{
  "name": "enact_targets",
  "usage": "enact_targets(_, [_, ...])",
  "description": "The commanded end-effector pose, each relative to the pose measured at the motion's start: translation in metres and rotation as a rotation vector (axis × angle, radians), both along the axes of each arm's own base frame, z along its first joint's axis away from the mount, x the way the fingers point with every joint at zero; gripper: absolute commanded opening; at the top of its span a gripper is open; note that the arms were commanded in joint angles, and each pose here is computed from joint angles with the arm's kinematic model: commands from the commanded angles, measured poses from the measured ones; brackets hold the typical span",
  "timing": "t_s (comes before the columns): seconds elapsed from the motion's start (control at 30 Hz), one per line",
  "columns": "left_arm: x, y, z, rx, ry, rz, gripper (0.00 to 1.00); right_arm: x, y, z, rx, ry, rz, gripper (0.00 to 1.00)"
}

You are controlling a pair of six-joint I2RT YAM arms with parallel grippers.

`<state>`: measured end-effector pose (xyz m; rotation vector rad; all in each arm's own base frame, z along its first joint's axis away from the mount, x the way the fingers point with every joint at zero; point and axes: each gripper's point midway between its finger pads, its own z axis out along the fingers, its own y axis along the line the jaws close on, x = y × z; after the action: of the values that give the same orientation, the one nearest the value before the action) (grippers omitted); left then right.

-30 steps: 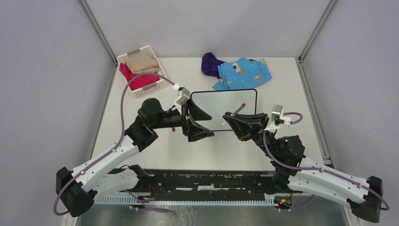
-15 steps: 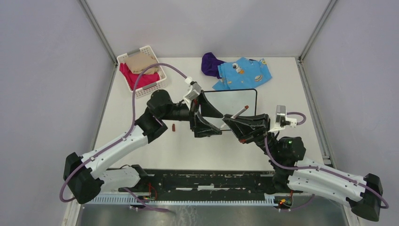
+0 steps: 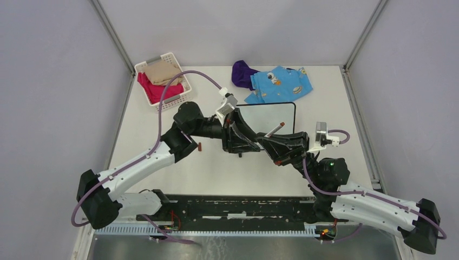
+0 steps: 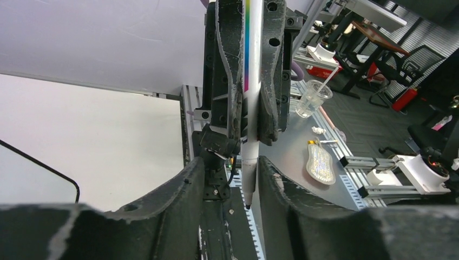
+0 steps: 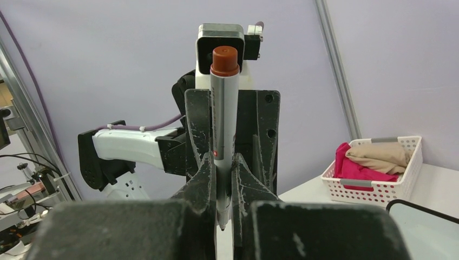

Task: Write a sentence on the whiteboard
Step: Adjust the whiteboard marker.

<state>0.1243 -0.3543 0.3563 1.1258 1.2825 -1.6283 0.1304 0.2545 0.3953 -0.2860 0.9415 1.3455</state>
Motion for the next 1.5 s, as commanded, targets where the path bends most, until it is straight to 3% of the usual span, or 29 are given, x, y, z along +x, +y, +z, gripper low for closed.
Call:
enact_targets(0.0, [-0.011, 0.001, 0.023, -0.048, -0.03, -0.044, 0.42, -0.003, -0.009, 0.014, 0.061, -0.021, -0.003, 0.0])
enact_targets(0.1, [-0.01, -0.001, 0.023, -0.041, -0.026, -0.035, 0.29, -0.003, -0.008, 0.012, 0.054, -0.019, -0.003, 0.0])
enact_targets(0.23, [-0.008, -0.002, 0.022, -0.03, -0.029, -0.024, 0.03, -0.001, -0.007, 0.009, 0.044, -0.009, -0.005, 0.0])
enact_targets(0.3, [-0.007, -0.001, 0.018, -0.009, -0.029, -0.014, 0.02, -0.001, -0.005, 0.007, 0.024, 0.005, -0.004, 0.02])
enact_targets(0.43, [-0.002, 0.003, 0.002, 0.06, -0.042, 0.034, 0.02, 0.01, -0.001, -0.006, -0.094, 0.079, -0.044, 0.59])
enact_targets(0.53, [-0.001, 0.01, -0.013, 0.124, -0.061, 0.064, 0.02, 0.012, -0.004, -0.003, -0.208, 0.089, -0.081, 0.87])
enact_targets(0.57, [-0.002, 0.013, -0.016, 0.138, -0.075, 0.066, 0.02, 0.011, -0.006, -0.001, -0.254, 0.092, -0.089, 0.9])
enact_targets(0.7, [-0.008, 0.027, -0.034, 0.213, -0.123, 0.065, 0.02, 0.008, -0.013, 0.006, -0.433, 0.09, -0.11, 0.92])
enact_targets(0.9, [-0.019, 0.035, -0.03, 0.185, -0.194, 0.03, 0.02, -0.001, -0.011, -0.003, -0.626, 0.119, -0.056, 0.86])
enact_targets(1.27, [-0.027, 0.041, -0.015, 0.173, -0.255, -0.004, 0.02, -0.004, -0.003, -0.013, -0.695, 0.185, -0.004, 0.76])
enact_targets(1.47, [-0.027, 0.045, -0.015, 0.201, -0.27, 0.002, 0.02, -0.01, 0.011, -0.015, -0.694, 0.198, 0.067, 0.57])
